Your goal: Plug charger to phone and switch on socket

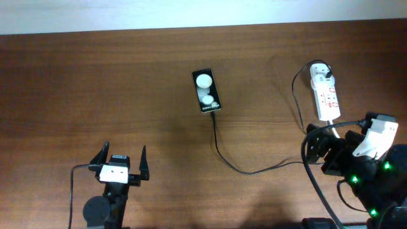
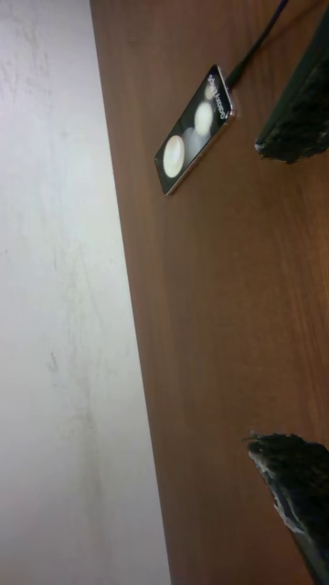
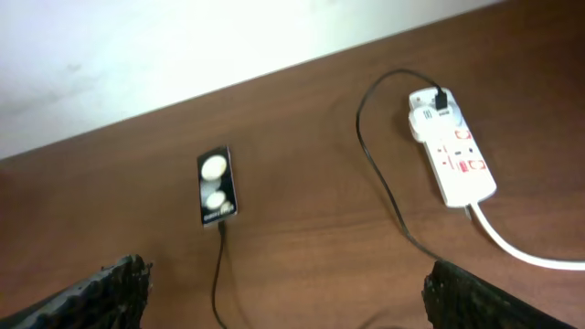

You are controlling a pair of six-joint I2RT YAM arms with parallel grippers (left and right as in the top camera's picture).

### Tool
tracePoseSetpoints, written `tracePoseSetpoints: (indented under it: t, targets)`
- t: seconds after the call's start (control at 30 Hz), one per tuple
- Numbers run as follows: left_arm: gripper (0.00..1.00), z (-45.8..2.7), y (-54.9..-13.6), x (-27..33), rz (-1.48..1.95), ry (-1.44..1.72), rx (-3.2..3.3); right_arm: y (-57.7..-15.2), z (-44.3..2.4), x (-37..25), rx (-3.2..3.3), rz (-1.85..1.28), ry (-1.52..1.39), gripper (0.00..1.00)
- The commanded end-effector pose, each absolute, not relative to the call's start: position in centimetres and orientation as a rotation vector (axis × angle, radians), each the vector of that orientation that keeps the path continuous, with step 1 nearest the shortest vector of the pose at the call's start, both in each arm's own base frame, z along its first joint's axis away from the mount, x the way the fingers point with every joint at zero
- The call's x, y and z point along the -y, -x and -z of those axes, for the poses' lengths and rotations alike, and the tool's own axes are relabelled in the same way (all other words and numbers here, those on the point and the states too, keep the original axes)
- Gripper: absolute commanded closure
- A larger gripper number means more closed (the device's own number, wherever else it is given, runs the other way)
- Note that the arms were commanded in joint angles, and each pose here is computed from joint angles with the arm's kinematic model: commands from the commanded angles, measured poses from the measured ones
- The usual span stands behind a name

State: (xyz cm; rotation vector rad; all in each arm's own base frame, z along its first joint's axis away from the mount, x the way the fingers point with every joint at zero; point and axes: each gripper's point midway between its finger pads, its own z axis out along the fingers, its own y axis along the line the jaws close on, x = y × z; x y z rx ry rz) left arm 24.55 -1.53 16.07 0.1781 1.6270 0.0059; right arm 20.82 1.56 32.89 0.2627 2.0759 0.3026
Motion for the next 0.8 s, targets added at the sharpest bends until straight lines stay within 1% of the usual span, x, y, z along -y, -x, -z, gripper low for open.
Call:
tracePoseSetpoints:
  t: [0.0,0.13,0.3,0.43,0.53,0.57,0.63,0.77]
  targets:
    - [0.01,-15.8,-24.6,1.4,-0.009,-0.167,-1.634,-20.1,-33.3,-1.1,-2.027,-0.274,-0.271,0.01]
    - [0.01,-15.8,-24.6,1.4,-0.009,-0.167,-1.634,-18.3,-34.7,0.6,-1.932,-0.176,-0.321,0.01]
    - [0.01,-15.8,-24.6,1.4,-0.009,-0.167,-1.634,-15.9,-36.1,1.3,-1.828,-0.141,-0.337,0.01]
    - [0.01,-15.8,-24.6,1.4,-0.009,-0.167,-1.634,-12.8,-37.4,2.0,-1.707,-0.114,-0.351,0.02]
    - [0.01,-15.8,-24.6,1.4,-0.009,-0.167,-1.634,-10.8,-36.5,2.1,-1.61,-0.115,-0.348,0.01]
    - [0.01,-15.8,-24.6,1.4,-0.009,-0.167,-1.634,-10.5,-35.4,2.1,-1.604,-0.115,-0.347,0.02]
    - [0.01,-15.8,-24.6,1.4,-0.009,-0.167,-1.634,-11.0,-34.0,2.1,-1.549,-0.122,-0.34,0.01]
    - [0.01,-15.8,-24.6,1.4,-0.009,-0.167,-1.634,-17.3,-32.3,2.3,-1.433,-0.14,-0.321,0.01]
